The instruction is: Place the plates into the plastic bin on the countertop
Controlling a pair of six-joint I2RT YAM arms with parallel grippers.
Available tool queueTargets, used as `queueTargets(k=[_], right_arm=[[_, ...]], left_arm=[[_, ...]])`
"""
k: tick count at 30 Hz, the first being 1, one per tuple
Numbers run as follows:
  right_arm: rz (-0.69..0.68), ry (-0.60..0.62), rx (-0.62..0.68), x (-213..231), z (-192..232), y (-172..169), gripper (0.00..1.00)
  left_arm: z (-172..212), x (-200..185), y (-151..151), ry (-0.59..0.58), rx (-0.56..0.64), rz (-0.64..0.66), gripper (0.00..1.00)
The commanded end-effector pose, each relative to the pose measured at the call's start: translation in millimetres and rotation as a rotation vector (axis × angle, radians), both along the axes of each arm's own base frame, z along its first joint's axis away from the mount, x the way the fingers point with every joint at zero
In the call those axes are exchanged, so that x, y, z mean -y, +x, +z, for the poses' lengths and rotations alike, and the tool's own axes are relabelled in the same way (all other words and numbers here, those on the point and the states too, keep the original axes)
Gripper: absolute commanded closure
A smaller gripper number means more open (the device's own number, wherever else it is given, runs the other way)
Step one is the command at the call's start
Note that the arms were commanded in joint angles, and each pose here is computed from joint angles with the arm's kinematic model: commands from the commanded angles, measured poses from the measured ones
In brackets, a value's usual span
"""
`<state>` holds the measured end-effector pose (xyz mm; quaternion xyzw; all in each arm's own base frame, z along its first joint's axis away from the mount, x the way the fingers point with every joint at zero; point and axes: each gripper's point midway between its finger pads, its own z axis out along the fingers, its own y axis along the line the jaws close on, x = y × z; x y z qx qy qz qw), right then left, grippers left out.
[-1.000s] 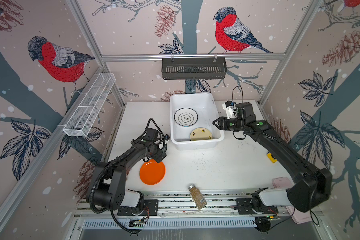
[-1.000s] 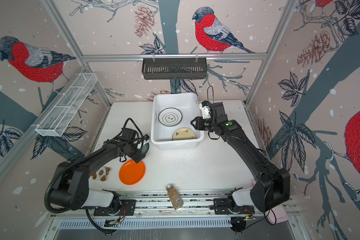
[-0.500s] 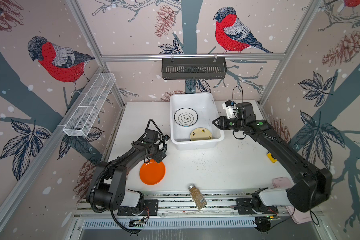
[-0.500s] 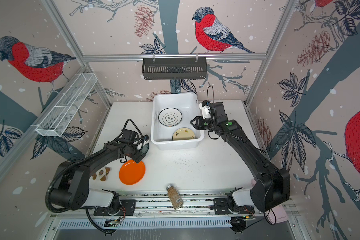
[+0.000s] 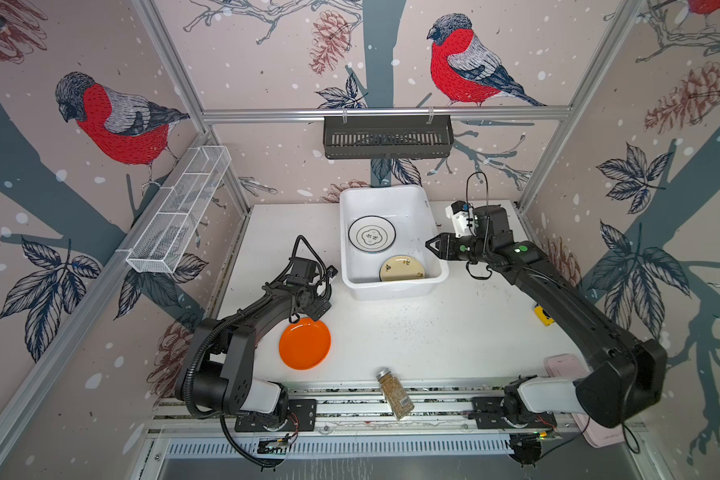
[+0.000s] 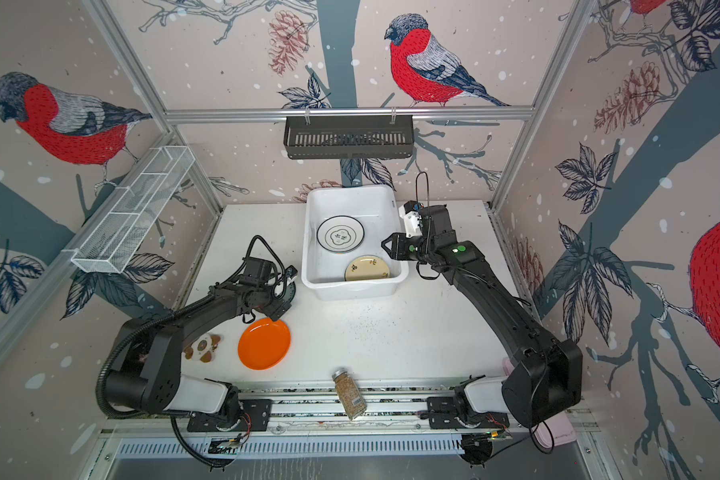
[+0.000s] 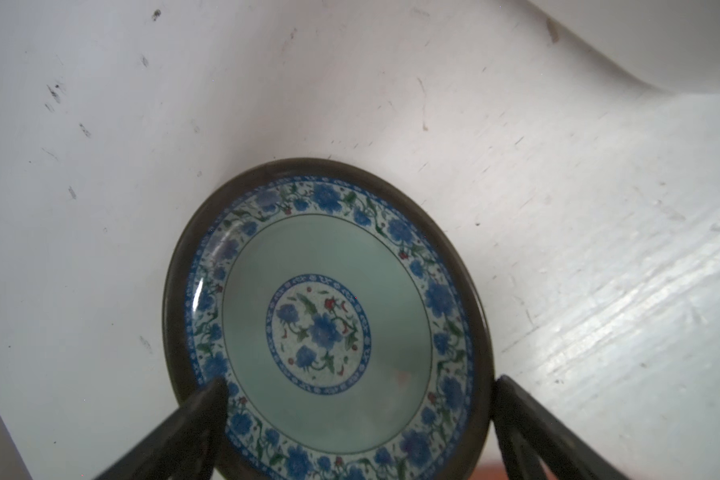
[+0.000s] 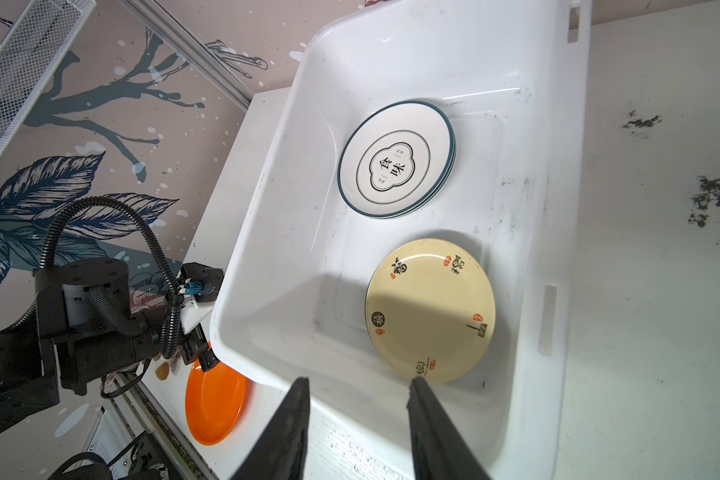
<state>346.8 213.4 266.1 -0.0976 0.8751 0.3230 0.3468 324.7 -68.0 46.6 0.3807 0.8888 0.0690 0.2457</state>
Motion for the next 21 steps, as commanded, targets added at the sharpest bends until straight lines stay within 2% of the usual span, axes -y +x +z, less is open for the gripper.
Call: queueTargets(k=[1, 15, 21], right_arm=[[0.007, 0.011, 0.021, -2, 6, 0, 0.59], [0.015, 0.026, 0.022, -5, 9, 3, 0.59], [0.014, 0.028, 0.023, -5, 10, 1, 0.59]], left_arm=[[7, -2, 14, 0.010, 0.054, -0.007, 0.02], [9, -18, 51, -0.074, 0.063, 0.103, 0.02], [13, -13, 51, -0.104, 0.034, 0.099, 0.03]])
